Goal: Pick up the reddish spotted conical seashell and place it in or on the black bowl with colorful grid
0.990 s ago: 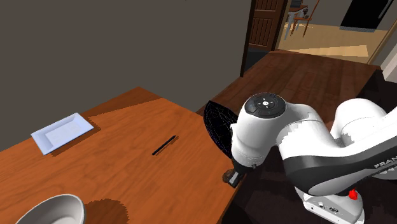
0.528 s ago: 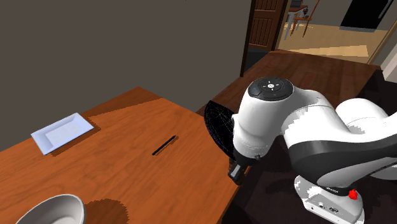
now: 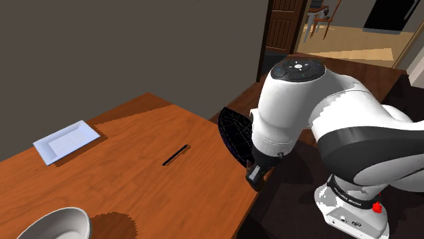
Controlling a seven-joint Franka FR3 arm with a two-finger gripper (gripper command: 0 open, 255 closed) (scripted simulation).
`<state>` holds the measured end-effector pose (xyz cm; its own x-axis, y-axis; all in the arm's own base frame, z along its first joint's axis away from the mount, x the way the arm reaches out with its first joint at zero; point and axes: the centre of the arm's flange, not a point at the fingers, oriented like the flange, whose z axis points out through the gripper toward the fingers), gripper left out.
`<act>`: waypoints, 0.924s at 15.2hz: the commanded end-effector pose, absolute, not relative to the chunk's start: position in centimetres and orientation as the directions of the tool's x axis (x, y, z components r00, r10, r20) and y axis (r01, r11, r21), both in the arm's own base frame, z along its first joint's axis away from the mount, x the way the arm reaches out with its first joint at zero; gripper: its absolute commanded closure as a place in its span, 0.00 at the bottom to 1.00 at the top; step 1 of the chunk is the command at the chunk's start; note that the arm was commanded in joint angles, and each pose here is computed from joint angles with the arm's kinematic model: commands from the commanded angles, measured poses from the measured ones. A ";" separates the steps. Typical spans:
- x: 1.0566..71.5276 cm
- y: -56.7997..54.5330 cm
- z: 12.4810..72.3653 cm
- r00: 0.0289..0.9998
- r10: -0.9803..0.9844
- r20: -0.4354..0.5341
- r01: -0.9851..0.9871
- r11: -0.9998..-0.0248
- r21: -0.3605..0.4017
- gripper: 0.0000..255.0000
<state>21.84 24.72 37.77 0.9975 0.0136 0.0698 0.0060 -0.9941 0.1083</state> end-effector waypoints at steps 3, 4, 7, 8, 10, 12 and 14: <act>22.0 24.7 39.9 0.997 0.014 0.069 0.006 -0.994 0.109 1.00; 22.0 24.7 40.5 0.997 0.014 0.069 0.006 -0.994 0.109 1.00; 22.0 24.7 42.0 0.997 0.014 0.069 0.006 -0.994 0.109 1.00; 22.0 24.7 42.6 0.997 0.014 0.069 0.006 -0.994 0.109 1.00; 22.0 24.7 43.6 0.997 0.014 0.069 0.006 -0.994 0.109 1.00; 22.0 24.7 44.7 0.997 0.014 0.069 0.006 -0.994 0.109 1.00; 22.0 24.7 45.7 0.997 0.014 0.069 0.006 -0.994 0.109 1.00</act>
